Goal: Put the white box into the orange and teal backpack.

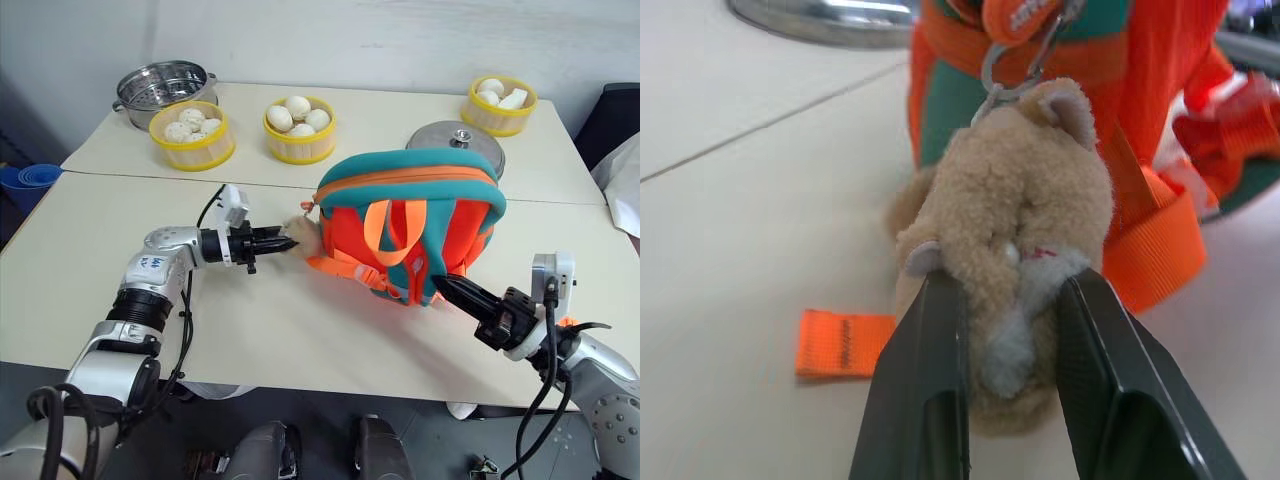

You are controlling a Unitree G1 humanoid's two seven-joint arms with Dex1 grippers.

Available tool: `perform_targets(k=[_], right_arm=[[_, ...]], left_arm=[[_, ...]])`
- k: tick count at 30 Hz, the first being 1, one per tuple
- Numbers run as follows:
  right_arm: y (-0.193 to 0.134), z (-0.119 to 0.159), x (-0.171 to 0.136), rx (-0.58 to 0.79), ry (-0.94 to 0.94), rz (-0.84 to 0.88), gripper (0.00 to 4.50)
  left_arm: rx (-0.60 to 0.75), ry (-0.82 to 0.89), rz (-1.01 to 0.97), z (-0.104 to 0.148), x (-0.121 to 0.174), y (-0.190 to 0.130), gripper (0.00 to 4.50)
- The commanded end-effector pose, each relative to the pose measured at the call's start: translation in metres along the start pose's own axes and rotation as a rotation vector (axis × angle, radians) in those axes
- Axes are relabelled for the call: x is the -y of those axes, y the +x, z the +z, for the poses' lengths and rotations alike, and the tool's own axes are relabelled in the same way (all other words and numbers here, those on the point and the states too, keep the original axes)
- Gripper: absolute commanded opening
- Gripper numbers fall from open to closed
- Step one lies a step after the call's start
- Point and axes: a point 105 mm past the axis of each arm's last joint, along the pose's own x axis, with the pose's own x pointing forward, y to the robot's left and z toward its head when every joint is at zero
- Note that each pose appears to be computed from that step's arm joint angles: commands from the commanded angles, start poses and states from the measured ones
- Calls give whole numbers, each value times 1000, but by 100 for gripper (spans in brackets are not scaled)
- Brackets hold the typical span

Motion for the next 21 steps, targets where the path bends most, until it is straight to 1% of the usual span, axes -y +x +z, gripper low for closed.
perform_targets(k=[1,2,4,6,7,8,10,12,15,17,19,21], right_arm=[[-1,7,2,-1,-58,-6,0],[1,9,3,-2,-106,-14,22],[6,6,-1,-61,-183,17,70],[6,3,-2,-116,-239,37,134],[4,5,1,-129,-315,22,170],[0,7,4,-149,-381,14,201],[-8,14,10,-163,-474,-9,270],[-18,18,16,-180,-506,-22,337],[-49,16,40,-352,-661,-37,437],[-61,17,54,-400,-727,-55,444],[-68,19,67,-431,-725,-68,444],[-69,20,72,-448,-730,-56,444]], left_arm=[[2,71,-6,10,6,-15,240],[0,88,-13,12,8,-19,272],[-5,134,-54,18,20,-34,336],[-10,170,-64,23,29,-49,393],[-14,179,-62,24,32,-54,430],[-30,192,-73,22,39,-65,450],[-72,197,-99,15,53,-84,450],[-107,192,-113,8,64,-98,450],[-178,261,-9,-18,70,-136,450],[-215,277,60,-29,71,-152,450],[-256,278,112,-41,74,-167,450],[-283,276,137,-47,77,-175,450]])
